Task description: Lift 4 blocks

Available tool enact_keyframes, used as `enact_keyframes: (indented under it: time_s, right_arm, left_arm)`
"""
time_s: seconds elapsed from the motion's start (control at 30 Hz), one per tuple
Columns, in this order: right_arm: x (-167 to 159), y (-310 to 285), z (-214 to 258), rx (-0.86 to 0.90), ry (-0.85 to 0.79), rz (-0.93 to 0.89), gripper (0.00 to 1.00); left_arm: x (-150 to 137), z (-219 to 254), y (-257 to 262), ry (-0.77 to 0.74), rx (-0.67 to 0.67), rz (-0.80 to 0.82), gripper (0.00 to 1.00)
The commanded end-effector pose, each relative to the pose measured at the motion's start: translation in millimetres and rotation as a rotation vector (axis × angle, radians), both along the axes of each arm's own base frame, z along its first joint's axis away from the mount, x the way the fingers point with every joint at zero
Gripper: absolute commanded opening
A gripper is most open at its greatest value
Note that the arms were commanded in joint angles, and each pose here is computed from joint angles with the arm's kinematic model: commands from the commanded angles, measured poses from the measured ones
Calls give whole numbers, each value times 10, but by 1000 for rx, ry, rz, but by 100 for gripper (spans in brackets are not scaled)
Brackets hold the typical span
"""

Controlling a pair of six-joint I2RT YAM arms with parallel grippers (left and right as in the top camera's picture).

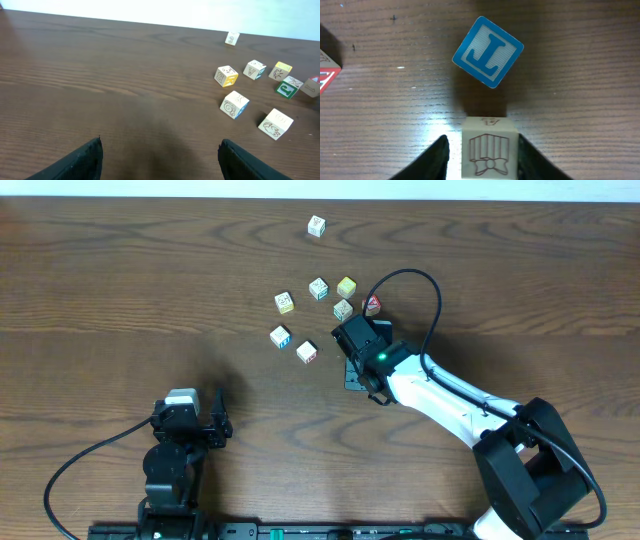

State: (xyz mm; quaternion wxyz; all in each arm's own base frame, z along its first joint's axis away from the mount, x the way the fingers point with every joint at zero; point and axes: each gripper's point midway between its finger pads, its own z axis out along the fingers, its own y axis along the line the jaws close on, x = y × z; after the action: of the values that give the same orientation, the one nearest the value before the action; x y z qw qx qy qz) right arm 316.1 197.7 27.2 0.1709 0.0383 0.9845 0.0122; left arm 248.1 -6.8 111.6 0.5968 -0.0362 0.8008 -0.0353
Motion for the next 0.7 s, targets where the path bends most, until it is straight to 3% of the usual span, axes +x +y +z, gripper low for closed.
enact_keyframes:
  time_s: [0.0,0.33,0.67]
  right_arm:
    - [-30,21,-9,-5,-3,4,44]
    - [-41,19,-14,-5,2,5,54]
    - [288,204,153,12,-139,164,67]
  left_arm:
    - [-40,-178,18,56,16,7,74]
    - [-39,-178,18,56,16,7,74]
    - [-40,-178,18,56,16,7,74]
